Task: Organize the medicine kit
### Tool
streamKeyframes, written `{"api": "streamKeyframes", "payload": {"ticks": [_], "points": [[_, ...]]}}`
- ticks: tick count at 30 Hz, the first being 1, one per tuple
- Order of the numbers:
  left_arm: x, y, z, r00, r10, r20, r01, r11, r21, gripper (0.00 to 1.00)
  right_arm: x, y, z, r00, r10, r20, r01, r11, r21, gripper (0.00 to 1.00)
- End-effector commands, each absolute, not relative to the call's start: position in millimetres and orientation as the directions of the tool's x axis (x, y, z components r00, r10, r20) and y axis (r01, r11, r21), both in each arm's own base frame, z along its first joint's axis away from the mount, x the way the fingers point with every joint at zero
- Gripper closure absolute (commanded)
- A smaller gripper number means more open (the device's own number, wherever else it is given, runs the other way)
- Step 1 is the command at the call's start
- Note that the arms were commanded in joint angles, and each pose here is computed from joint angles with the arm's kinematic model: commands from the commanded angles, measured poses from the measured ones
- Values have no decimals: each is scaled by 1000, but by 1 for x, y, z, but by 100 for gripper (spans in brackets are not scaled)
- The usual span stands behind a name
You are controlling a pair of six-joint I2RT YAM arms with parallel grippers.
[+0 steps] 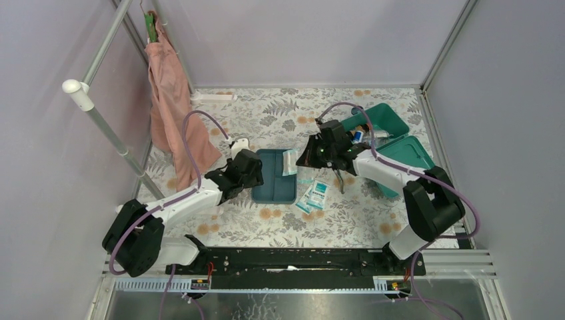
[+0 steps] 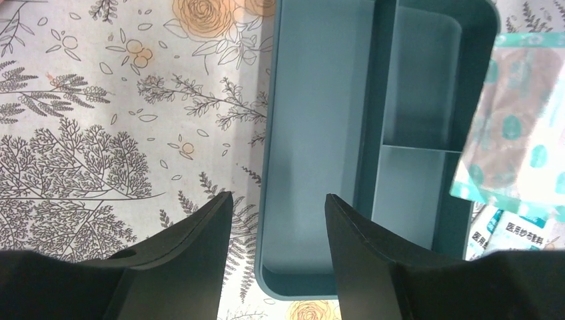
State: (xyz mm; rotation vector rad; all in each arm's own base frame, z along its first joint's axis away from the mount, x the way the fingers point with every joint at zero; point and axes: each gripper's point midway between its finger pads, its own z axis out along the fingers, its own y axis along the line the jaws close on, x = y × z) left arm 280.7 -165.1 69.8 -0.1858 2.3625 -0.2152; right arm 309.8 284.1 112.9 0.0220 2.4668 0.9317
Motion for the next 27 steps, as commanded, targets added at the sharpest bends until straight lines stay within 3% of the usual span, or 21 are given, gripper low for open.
{"api": "streamKeyframes", "payload": {"ticks": [1,14,19,22,27], "points": [[276,-153,63,-712,-206,-671,-107,977,-186,39,338,302,116,-836,320,-446,-64,750,659,100],[275,-153,60,-718,-199,-667,-101,978,-183,39,357,323,82,-847,339,-408,-10,759,651,100],[275,-153,59,-721,-196,-665,-100,979,-179,39,363,314,75,-839,296,-456,-18,823,568,84],[274,-153,60,-720,-194,-666,-97,979,-181,39,362,299,77,-831,252,-496,-25,874,486,69],[275,-154,58,-722,-193,-664,-95,979,-182,39,368,274,95,-788,198,-583,-40,929,368,58]]}}
